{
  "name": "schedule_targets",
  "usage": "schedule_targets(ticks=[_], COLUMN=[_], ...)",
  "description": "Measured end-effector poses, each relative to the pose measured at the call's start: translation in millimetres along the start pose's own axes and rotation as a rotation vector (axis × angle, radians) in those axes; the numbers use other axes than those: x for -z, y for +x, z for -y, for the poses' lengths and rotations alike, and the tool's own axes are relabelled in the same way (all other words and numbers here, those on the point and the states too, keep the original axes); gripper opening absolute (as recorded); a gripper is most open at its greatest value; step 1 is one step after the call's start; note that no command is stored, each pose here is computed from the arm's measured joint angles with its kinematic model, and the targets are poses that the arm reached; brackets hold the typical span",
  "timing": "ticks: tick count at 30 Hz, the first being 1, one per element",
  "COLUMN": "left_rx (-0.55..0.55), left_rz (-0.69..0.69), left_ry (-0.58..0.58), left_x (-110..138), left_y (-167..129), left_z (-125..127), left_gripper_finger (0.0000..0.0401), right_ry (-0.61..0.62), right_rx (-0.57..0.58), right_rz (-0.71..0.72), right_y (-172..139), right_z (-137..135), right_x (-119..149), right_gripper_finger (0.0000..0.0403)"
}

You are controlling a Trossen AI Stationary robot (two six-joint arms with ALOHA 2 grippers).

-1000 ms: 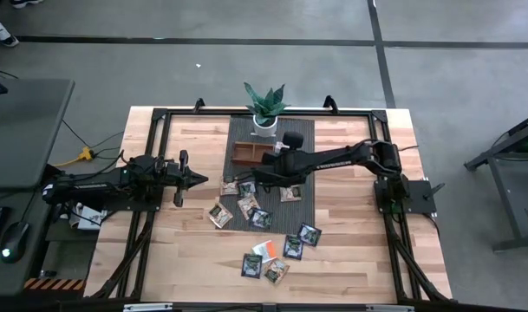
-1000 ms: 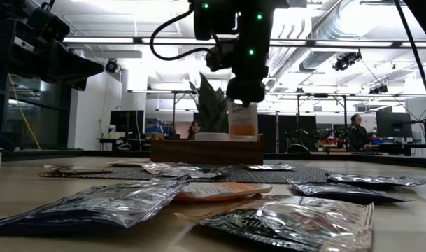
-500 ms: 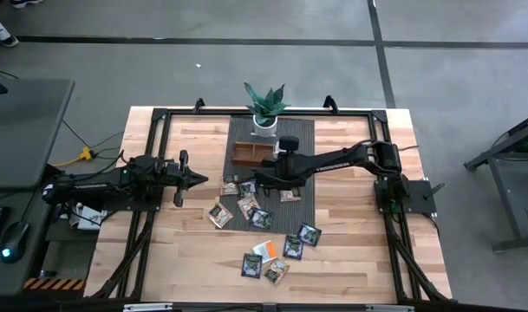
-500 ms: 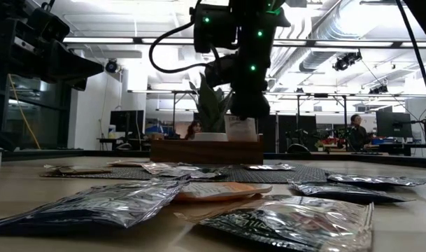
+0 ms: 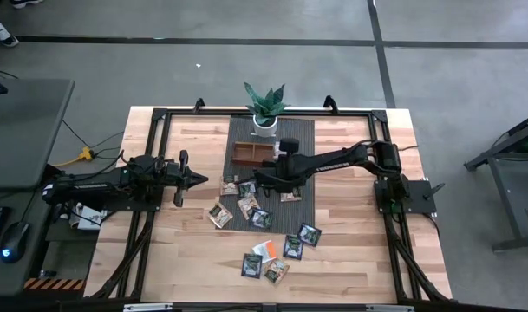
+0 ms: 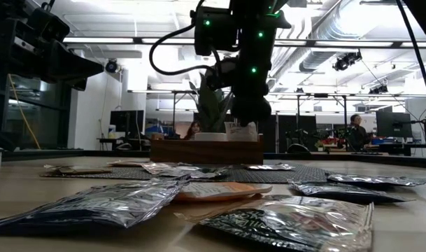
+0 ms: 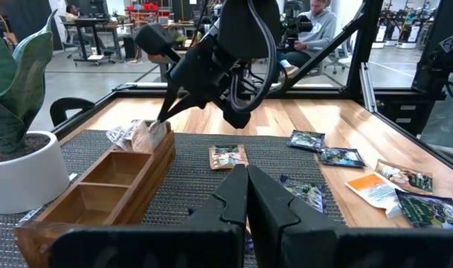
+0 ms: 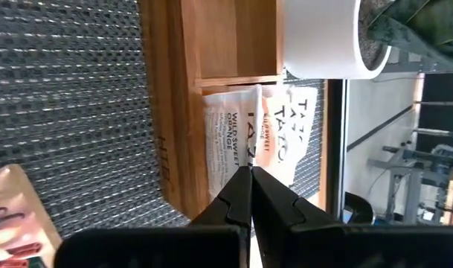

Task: Pick & Place Tea
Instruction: Put the orange tea bag into the right section of the wooden organizer

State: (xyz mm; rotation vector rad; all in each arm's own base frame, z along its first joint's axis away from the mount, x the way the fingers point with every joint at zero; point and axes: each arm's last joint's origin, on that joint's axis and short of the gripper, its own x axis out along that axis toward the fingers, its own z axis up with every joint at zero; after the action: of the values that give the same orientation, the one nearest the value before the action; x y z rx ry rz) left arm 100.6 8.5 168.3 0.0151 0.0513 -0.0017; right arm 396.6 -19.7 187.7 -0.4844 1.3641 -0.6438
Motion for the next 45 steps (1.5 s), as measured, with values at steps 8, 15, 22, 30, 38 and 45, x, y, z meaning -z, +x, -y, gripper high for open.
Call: schedule_targets(ticks=[8,15,22,30,38,45], left_rx=[0.0,0.0,0.0,0.0,0.0,0.0], left_rz=[0.0,0.0,0.0,0.0,0.0,0.0], left_ry=[0.0,0.0,0.0,0.0,0.0,0.0], left_x=[0,0,0,0,0,0], left_y=[0,0,0,0,0,0], left_z=[0,0,0,0,0,0], left_gripper_finger=[0.0001,0.0001,0.0001,0.0001,0.0001,0.0001], right_ry=[0.025,0.026,0.038,0.104,0.147,0.073], right_rx=[-0.009,0.058,0.132,0.002,-0.23,-0.442], right_rz=[-0.002,0.002,0.02,0.064,0.08,0.141], right_y=[1,1,-4,-26,-49,-67], right_z=[0,3,9,-5,-33,-54], right_x=[0,0,0,2,5,3], right_gripper_finger=[0.0036,0.0117,0.0172,0.0192,0.0193,0.0193])
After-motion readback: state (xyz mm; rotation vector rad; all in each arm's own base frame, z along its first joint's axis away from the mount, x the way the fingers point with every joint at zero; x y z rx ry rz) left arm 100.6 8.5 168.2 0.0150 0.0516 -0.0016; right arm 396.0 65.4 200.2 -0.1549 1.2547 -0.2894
